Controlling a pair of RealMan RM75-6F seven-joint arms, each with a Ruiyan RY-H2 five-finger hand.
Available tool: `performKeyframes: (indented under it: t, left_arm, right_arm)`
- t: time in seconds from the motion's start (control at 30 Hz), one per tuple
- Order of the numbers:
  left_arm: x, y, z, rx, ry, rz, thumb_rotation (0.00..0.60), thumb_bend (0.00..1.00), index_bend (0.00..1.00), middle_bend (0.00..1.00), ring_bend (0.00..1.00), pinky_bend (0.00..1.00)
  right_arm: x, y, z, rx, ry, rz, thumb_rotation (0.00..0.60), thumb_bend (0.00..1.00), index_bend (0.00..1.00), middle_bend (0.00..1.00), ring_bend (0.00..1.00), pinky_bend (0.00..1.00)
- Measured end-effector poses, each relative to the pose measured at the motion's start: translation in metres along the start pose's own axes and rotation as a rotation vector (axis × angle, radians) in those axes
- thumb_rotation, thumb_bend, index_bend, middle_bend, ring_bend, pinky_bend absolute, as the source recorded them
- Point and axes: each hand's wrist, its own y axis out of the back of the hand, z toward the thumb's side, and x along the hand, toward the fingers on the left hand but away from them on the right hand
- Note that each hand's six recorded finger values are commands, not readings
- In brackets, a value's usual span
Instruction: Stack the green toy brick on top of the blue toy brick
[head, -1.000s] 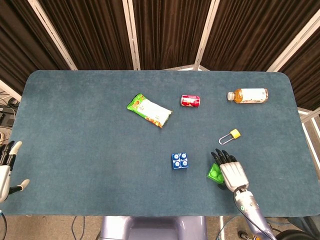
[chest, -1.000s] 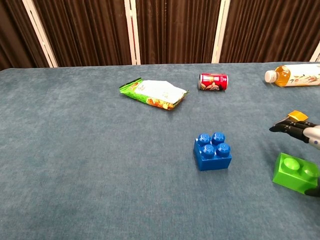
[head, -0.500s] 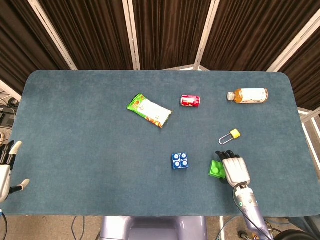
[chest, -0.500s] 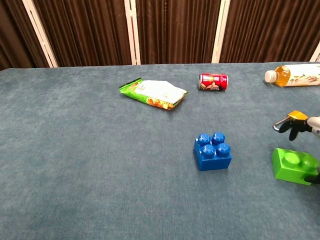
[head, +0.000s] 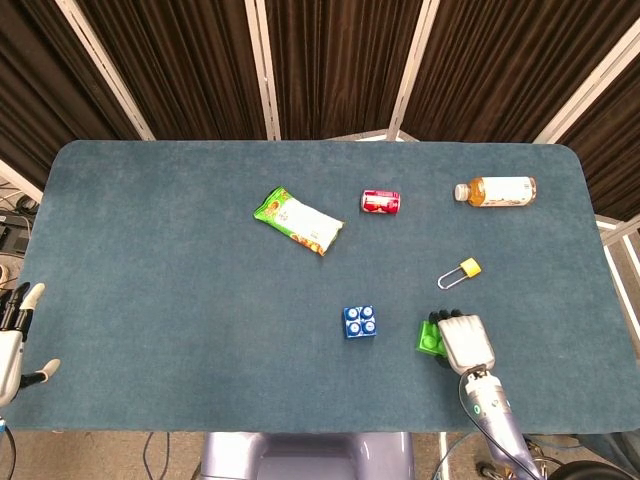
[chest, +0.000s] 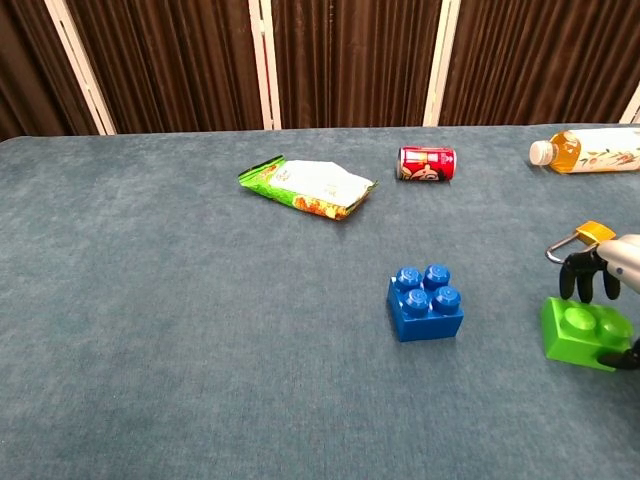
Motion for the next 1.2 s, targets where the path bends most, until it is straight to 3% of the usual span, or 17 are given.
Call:
performKeyframes:
  t: [0.37,0.73,1.0,1.2]
  left_arm:
    - [0.003,0.001,-0.003,-0.012,0.013,-0.004,0.600,0.00,0.00,0.00,0.00,0.00]
    - [0.015,-0.004,-0.006,-0.005,0.043,-0.025,0.600,0.00,0.00,0.00,0.00,0.00]
    - [0.018,-0.006,-0.004,0.009,0.051,-0.021,0.600,0.00,0.00,0.00,0.00,0.00]
    - [0.018,-0.008,-0.007,0.014,0.061,-0.028,0.600,0.00,0.00,0.00,0.00,0.00]
  right_arm:
    - [0.005,0.047,0.013,0.010,0.132,-0.168,0.600,0.37,0.45,0.54,0.47,0.69]
    - [-0.008,0.100,0.046,0.049,0.357,-0.303,0.600,0.37,0.45,0.54,0.47,0.69]
    - [-0.027,0.120,0.094,0.126,0.613,-0.305,0.600,0.37,0.45,0.54,0.47,0.69]
    - [-0.032,0.111,0.122,0.231,0.682,-0.283,0.600,0.39,0.45,0.54,0.47,0.69]
